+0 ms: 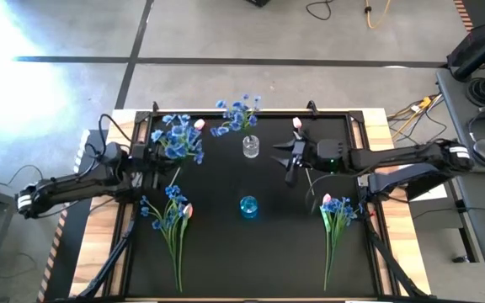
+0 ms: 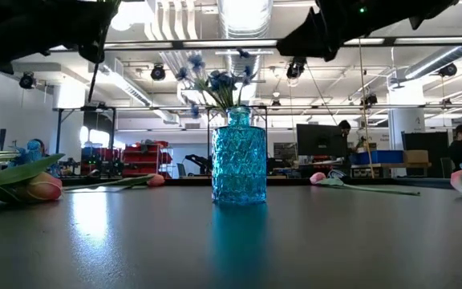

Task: Sort flowers into vase by color
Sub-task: Put the top blue flowers into the transparent vase

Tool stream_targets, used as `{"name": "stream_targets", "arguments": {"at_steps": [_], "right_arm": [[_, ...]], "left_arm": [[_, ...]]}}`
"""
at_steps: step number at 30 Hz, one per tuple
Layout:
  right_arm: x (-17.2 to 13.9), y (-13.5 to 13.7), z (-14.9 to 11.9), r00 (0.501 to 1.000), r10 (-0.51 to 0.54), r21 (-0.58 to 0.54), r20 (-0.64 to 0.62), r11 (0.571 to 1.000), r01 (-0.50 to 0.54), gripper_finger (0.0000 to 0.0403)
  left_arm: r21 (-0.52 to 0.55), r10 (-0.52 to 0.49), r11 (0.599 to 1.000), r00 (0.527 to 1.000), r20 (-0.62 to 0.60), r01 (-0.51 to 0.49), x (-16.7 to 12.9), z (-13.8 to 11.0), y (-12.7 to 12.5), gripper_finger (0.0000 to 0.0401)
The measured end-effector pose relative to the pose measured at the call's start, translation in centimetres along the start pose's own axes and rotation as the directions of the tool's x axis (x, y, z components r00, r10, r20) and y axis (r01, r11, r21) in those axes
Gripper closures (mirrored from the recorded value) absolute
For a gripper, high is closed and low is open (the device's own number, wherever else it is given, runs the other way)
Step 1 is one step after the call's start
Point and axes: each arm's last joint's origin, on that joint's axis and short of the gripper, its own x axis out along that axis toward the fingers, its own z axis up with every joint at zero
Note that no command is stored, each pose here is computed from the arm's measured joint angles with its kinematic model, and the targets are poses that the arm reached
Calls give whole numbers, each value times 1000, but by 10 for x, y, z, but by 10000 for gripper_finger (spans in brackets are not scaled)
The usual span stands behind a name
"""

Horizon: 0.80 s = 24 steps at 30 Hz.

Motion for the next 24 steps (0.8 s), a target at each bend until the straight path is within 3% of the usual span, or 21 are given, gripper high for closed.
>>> {"name": "stream_targets", "arguments": {"at_steps": [5,16,24], "right_arm": [[20,17,-3,992,86,3,92,996,-87,231],[51,31,-11,944,118,58,307,988,-142,207],[74,38,-18,948,117,116,295,981,-157,207]], "left_arm": [[-4,-33,999,999,10,33,10,-4,-1,393],[-15,-66,998,998,19,66,44,-17,7,393],[27,-113,993,989,92,111,74,-23,9,393]]}}
